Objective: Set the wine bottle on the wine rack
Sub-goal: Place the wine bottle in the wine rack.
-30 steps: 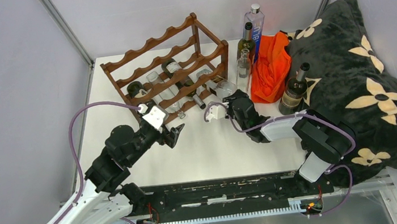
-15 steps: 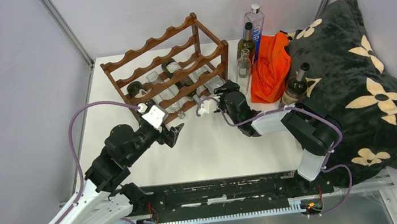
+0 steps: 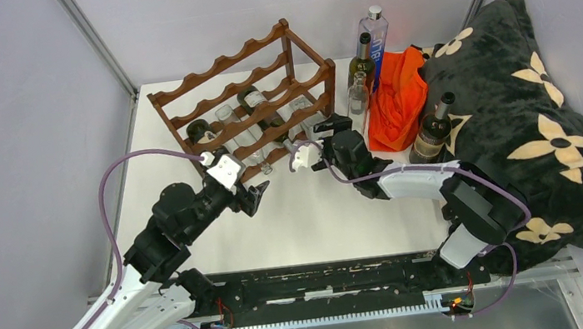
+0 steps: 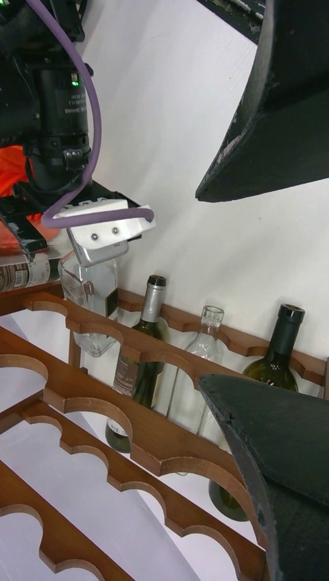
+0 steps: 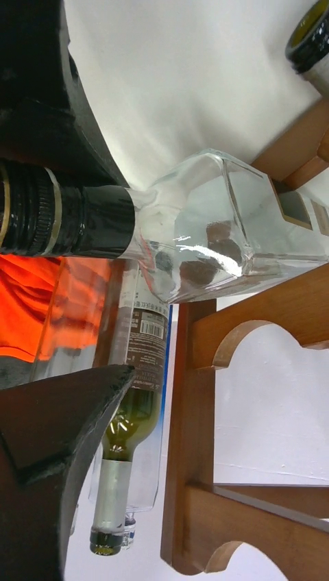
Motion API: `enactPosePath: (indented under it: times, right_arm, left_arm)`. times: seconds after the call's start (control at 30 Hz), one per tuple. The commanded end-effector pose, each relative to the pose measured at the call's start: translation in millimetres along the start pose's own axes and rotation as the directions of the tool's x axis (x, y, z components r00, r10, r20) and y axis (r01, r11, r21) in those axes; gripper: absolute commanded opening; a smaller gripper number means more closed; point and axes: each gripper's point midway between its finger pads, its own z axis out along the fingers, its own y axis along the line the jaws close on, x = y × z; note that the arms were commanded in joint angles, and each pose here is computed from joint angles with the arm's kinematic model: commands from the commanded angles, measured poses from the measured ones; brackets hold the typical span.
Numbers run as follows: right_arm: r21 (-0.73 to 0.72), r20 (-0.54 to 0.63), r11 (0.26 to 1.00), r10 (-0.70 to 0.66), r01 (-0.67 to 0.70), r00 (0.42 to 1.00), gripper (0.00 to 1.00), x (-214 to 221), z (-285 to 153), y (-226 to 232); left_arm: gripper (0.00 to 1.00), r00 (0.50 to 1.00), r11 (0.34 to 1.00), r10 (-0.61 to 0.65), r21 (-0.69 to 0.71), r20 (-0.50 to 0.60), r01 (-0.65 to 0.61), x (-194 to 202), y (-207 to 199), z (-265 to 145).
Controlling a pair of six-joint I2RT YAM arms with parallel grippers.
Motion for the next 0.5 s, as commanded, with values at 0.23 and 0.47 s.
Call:
enactPosePath:
  times: [0.23, 0.47]
  right_arm:
    - [-0.008, -0.079, 0.999, 0.037, -0.038, 0.996, 0.86, 14.6, -15.3, 2.5]
    - [0.069, -0.104, 0.998, 0.001, 0.007, 0.995, 0.77, 15.8, 12.1, 0.2]
  left_arm:
    - [1.00, 0.997, 1.000, -0.025, 0.009, 0.071, 0.025, -16.9, 0.2, 1.7]
    - [1.00, 0.998, 1.000, -0.026, 0.007, 0.064, 0.025, -15.0, 0.7, 3.3]
